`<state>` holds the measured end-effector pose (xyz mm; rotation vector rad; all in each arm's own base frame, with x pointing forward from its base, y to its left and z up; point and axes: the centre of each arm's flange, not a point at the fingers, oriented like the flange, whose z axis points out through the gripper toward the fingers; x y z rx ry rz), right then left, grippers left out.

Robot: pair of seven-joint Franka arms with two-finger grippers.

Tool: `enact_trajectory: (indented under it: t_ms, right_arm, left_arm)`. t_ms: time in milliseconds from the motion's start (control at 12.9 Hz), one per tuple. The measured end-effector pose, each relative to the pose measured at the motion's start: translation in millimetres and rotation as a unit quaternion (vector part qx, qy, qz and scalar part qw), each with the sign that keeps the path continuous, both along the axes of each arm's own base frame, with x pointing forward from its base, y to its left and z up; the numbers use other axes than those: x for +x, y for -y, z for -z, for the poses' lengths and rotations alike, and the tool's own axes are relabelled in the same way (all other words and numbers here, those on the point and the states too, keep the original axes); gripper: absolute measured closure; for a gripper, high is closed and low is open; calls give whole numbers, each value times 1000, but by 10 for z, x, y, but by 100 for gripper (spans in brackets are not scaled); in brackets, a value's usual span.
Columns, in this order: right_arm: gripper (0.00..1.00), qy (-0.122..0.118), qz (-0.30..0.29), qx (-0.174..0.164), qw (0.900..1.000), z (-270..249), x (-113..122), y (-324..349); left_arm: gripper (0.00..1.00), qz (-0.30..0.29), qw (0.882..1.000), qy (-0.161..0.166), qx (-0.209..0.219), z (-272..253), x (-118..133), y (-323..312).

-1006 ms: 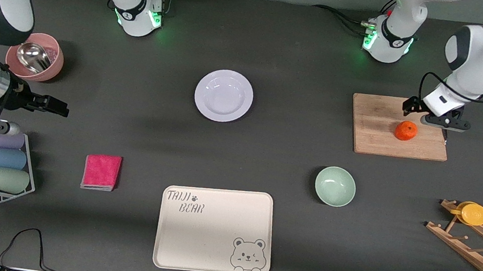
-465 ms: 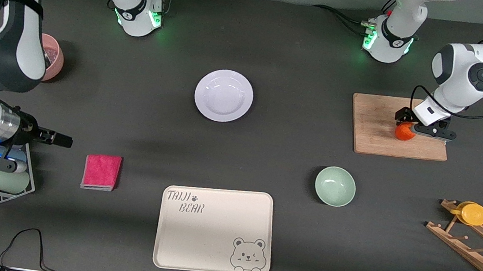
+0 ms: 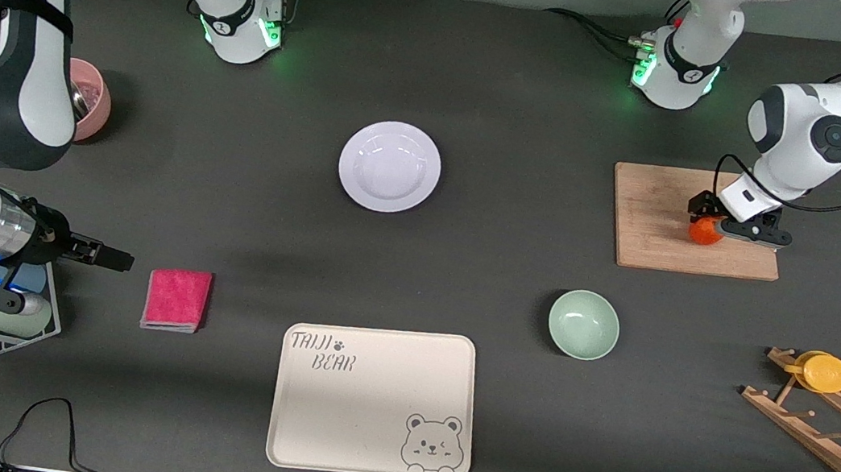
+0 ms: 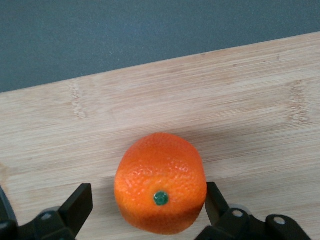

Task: Place orange and plate with both arms
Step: 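Lower the left gripper and close it around the orange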

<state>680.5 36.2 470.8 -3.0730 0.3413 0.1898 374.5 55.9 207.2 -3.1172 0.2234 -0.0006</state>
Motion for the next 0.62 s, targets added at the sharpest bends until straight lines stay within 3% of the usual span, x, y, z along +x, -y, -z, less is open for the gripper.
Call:
enact_trajectory:
  t_ms: [465, 619]
  right_arm:
    - [0, 0, -1, 4, 1000, 0, -1, -33]
    - [0, 0, -1, 5, 1000, 0, -1, -33]
  left_arm:
    - [1, -13, 1000, 6, 0, 51, 31, 190]
    - [17, -15, 1000, 3, -1, 82, 27, 231]
